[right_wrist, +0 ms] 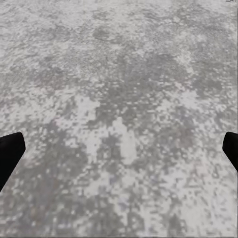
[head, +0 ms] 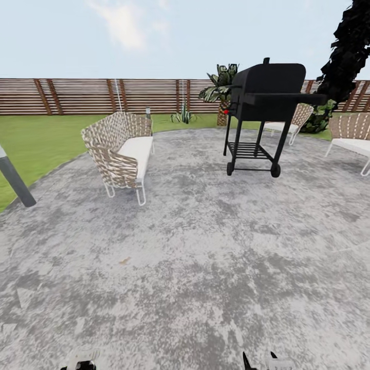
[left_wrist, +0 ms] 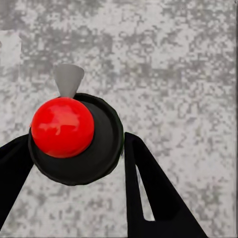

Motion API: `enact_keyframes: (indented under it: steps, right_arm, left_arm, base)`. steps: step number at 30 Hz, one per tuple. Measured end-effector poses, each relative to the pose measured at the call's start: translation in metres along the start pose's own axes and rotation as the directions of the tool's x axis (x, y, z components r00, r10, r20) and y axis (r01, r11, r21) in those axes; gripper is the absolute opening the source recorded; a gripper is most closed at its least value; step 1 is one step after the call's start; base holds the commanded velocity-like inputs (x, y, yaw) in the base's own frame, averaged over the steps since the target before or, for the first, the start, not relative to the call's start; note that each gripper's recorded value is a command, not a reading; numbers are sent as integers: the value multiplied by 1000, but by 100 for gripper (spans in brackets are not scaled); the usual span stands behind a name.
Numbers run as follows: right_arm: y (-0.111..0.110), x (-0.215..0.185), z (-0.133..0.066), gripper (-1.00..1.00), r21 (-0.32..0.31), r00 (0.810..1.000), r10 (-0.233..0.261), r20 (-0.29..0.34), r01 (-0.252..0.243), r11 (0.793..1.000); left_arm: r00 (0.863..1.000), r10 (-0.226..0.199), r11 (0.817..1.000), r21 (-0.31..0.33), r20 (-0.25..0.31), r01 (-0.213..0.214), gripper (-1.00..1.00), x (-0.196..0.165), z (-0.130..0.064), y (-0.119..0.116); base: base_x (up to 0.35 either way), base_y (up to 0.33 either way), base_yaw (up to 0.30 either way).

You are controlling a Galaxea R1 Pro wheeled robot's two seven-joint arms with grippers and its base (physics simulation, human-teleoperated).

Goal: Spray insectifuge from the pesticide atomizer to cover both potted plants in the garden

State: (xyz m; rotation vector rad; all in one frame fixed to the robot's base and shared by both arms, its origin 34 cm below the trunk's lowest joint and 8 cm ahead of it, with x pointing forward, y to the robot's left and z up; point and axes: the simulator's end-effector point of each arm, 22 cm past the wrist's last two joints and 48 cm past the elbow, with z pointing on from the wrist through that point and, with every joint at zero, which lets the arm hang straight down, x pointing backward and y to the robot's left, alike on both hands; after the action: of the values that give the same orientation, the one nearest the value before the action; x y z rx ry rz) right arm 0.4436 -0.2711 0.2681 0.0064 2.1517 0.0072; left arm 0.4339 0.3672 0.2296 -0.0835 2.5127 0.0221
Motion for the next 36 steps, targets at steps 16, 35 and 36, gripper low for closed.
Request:
enact_keyframes:
  steps: [16,35,36]
  right_arm:
    - [0,0,0,100,0,1000,0,0,0,1000]
    - [0,0,0,100,-2,1000,-1,0,1,1000]
    - [0,0,0,100,-2,1000,-1,0,1,1000]
  left_arm:
    - [1000,0,1000,0,0,0,-100,0,0,0]
    - [1000,0,1000,0,0,0,-100,0,0,0]
    - [1000,0,1000,0,0,0,-100,0,0,0]
  base:
    - [340,-95,0]
    - [340,-94,0]
    - [340,-94,0]
